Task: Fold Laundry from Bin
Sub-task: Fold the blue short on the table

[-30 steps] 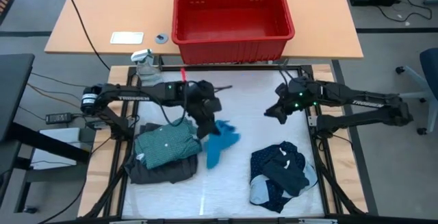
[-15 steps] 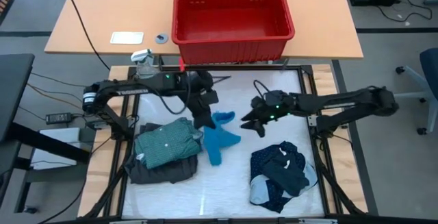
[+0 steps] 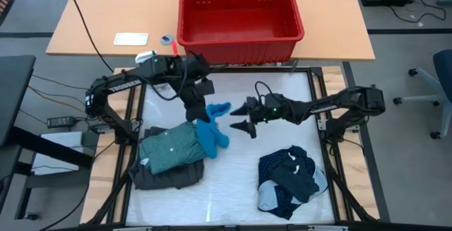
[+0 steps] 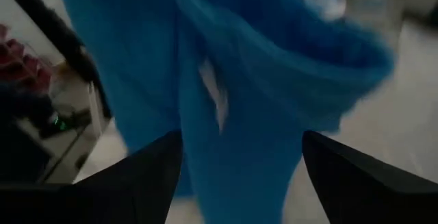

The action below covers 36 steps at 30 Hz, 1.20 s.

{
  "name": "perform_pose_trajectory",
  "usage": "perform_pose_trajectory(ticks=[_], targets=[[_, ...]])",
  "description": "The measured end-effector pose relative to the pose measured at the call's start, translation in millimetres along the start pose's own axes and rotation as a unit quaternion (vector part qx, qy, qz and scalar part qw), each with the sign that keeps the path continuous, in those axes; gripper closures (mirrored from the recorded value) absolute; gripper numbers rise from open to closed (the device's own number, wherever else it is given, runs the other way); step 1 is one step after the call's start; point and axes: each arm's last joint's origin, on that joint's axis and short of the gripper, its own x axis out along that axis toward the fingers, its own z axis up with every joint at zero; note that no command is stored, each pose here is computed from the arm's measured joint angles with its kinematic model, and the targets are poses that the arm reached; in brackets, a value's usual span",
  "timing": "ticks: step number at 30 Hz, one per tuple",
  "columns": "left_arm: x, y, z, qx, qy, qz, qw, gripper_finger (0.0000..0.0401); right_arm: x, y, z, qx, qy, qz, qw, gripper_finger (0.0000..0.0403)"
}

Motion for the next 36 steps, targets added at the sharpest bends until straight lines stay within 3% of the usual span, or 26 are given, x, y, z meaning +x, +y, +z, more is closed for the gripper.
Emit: perform_pose_trajectory(ticks=[4,9,15,19,25,27,29,33,36], targets=[[-3.6,0.3,-2.9,-0.016,0.013,0.006,1.000,0.0387,5.4,-1.8,11.1,-0.043,-0.040,-0.024,0.998,0.0106],[-3.8,0.7,-6.8,-0.029,0.030,0.007,0.999,0.0388,2.4,-14.9,15.5,-0.064,-0.037,-0.042,0.996,0.0114],[-3.4,-1.9,-8.3,-0.027,0.044,-0.029,0.998,0.0388,-0.3,-30.2,16.1,-0.061,-0.015,0.017,0.998,0.0112],[-3.4,-2.3,-8.0,-0.021,0.044,-0.035,0.998,0.0388,4.3,-30.9,18.0,-0.073,0.000,0.092,0.993,0.0112],[-5.0,-0.4,-6.8,-0.019,0.039,-0.036,0.998,0.0388,18.0,-26.5,20.9,-0.090,0.000,0.107,0.990,0.0117],[-5.7,0.6,-6.6,-0.021,0.038,-0.034,0.998,0.0388,20.4,-25.2,26.1,-0.074,-0.005,0.111,0.991,0.0139],[-6.6,2.3,-6.6,-0.025,0.037,-0.025,0.999,0.0388,21.4,-24.9,32.3,-0.051,-0.010,0.113,0.992,0.0188],[-8.9,8.3,-5.5,-0.034,0.023,0.026,0.999,0.0388,19.8,-29.3,40.4,-0.004,0.002,0.142,0.990,0.0355],[-13.0,16.4,-5.5,-0.065,0.011,0.082,0.994,0.0388,12.2,-35.5,45.7,0.078,0.019,0.133,0.988,0.0385]])
